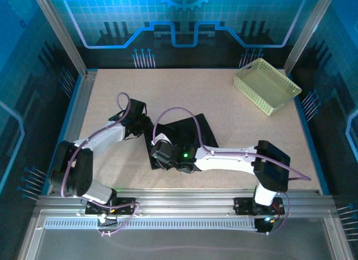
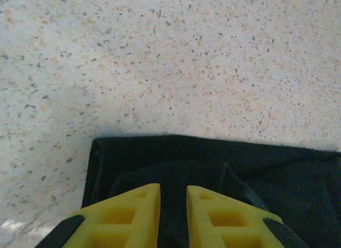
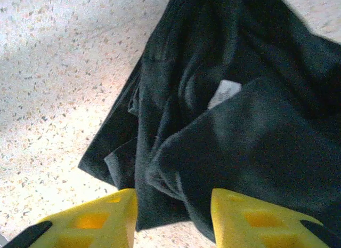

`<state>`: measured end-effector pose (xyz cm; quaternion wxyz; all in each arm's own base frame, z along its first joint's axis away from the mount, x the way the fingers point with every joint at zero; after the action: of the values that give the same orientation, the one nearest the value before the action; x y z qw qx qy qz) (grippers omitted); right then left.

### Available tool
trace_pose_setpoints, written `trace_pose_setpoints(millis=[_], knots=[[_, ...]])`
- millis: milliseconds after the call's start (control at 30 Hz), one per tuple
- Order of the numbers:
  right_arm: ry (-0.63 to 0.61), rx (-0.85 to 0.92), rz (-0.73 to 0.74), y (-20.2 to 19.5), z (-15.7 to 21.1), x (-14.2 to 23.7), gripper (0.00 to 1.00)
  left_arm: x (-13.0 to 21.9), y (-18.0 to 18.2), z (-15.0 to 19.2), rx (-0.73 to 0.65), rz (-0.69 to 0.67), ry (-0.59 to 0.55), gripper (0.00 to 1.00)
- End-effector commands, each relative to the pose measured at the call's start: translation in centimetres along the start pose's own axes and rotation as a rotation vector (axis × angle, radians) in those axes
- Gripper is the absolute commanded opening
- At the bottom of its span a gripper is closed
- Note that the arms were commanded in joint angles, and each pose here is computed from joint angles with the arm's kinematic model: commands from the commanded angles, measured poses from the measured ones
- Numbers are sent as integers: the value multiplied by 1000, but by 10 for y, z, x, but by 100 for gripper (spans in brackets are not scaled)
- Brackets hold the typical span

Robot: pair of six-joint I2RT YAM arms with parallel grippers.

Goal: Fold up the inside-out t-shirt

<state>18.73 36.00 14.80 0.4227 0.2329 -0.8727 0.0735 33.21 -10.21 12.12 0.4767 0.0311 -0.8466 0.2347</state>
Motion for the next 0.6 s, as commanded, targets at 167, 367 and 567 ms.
trace_pose_setpoints(millis=[167,367,567], knots=[[-36,-176,129,-105,-51,13,49,17,-2,54,-91,-20,43,27],[207,-425,240,-183,-39,-54,50,-1,-9,76,-95,-27,91,28],[318,-530,300,-205,-5,-78,49,-27,-14,61,-113,-35,113,27]])
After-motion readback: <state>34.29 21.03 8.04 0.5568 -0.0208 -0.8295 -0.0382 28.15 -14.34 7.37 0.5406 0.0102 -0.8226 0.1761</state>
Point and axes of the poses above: each hand's point on the last joint's axis, 136 mm out from that joint toward the fingers, its own x axis back along the fingers, its own y axis along the line the jaws close on, z = x × y, the point moved 4 cm from there along x, back along the fingers, and after that the axes turned 13 degrees about -x, right-handed, at the moved point
